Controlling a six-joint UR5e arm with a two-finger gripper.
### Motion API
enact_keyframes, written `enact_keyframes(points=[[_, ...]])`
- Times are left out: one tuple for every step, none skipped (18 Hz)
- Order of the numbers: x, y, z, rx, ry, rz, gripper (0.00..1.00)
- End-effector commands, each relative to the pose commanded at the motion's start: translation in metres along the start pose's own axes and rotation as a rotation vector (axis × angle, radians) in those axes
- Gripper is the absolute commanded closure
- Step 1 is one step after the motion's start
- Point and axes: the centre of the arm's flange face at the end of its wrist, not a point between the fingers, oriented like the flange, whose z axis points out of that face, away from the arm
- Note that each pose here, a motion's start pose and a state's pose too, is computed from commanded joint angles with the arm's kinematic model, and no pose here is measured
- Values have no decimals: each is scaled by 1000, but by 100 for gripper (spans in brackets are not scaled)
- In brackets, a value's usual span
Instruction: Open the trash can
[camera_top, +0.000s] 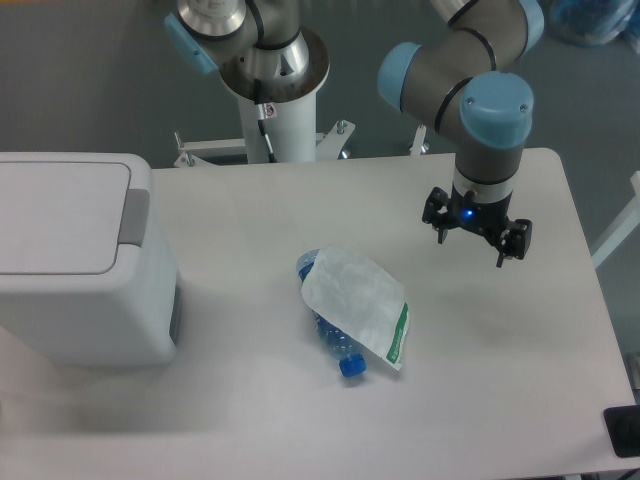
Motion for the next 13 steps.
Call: enact_keyframes(points=[[0,0,1,-2,1,2,0],[0,0,1,-2,1,0,0],[0,0,1,0,1,0,0],[1,0,0,6,2,0,0],[1,-1,0,12,4,0,0],[2,-3,0,22,8,2,0],[3,-4,0,36,13,2,0],[3,-6,1,59,20,-2,0],[3,-8,1,91,30,-11,0],[4,-10,1,116,41,-35,0],[7,-11,3,133,54,-66,0],[9,-13,4,159,64,-93,0],[11,-16,7,189,66,-99,0]])
